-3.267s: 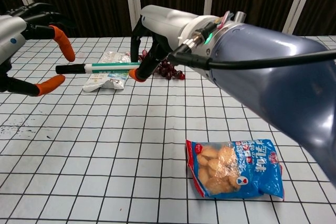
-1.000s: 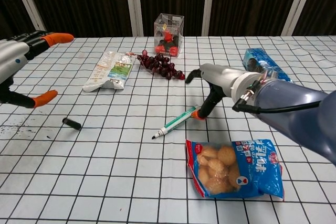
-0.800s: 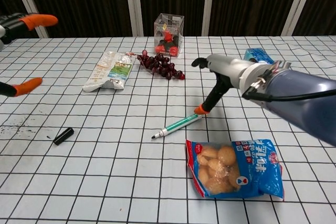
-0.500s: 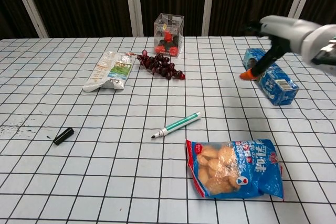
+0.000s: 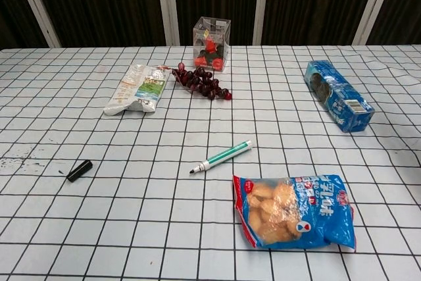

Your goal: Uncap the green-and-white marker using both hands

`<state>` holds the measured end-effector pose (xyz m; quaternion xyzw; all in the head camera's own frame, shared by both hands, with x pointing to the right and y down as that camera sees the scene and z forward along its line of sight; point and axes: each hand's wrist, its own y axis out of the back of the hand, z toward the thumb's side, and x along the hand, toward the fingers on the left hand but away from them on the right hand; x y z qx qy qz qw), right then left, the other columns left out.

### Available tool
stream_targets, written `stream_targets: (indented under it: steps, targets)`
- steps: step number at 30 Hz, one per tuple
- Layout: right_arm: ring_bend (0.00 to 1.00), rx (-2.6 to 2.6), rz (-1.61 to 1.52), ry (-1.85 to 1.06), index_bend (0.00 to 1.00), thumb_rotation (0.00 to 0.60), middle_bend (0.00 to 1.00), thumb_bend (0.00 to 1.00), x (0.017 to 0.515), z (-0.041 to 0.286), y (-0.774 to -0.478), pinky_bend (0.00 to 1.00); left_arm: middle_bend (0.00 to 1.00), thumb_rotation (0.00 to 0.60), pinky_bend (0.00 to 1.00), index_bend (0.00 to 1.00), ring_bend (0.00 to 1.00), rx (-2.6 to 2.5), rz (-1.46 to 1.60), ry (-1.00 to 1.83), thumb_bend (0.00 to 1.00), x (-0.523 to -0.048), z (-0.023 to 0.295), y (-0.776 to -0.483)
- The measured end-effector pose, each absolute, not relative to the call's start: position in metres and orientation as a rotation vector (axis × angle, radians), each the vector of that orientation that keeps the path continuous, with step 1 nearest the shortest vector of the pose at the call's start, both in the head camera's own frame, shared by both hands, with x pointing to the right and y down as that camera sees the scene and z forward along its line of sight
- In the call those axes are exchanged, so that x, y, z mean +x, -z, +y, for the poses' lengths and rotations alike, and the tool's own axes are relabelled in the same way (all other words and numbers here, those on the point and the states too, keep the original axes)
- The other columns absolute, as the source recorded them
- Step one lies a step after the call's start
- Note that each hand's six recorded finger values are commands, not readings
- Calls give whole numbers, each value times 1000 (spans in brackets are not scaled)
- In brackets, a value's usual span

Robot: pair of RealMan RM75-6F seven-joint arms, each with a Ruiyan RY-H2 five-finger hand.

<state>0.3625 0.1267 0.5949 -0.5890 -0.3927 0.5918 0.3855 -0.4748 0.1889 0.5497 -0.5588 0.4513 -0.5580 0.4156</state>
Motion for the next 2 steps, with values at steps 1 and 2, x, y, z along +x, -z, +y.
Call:
stream_targets:
  steps: [1,2]
  targets:
    - [22,-1490,-993,-1512,50,600,0,215,369,129,-592,0,0,600,16,12,0,-1406,1135,1406,484,-476,189,-550]
    - [22,-1481,-984,-1516,50,600,0,215,375,131,-589,0,0,600,16,12,0,-1409,1137,1410,484,-476,188,-551]
